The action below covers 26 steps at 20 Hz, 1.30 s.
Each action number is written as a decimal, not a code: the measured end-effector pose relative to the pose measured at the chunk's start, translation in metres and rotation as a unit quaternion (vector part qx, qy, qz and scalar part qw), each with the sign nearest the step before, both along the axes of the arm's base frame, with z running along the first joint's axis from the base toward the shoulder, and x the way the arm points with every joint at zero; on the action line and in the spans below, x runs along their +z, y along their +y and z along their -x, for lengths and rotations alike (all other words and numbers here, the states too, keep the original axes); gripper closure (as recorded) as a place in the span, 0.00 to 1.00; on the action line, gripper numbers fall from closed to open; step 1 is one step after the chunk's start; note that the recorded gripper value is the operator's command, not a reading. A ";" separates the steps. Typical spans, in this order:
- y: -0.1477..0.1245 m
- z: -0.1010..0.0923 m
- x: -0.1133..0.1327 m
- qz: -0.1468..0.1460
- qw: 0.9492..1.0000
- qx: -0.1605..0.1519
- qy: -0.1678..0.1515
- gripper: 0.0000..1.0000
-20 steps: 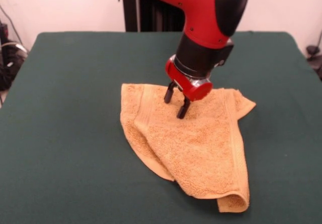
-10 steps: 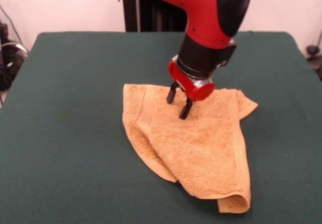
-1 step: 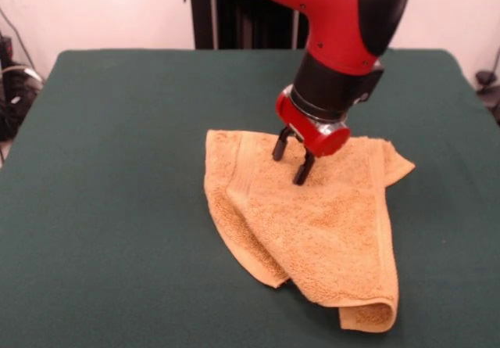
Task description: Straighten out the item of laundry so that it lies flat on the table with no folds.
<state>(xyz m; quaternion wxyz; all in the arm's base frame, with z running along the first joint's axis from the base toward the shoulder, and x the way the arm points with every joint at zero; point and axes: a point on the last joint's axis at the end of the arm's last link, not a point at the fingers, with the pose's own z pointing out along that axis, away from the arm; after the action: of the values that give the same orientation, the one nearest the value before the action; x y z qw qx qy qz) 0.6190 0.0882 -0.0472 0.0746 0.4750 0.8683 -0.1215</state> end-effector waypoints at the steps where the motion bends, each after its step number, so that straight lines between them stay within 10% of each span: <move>1: 0.001 0.000 0.000 0.000 1.000 0.001 0.000 0.00; 26: 0.010 0.007 -0.001 0.015 1.000 -0.003 -0.008 0.00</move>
<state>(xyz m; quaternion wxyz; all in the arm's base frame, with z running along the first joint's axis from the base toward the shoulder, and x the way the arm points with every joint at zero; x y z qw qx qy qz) 0.6125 0.0978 -0.0481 0.0883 0.4778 0.8641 -0.1314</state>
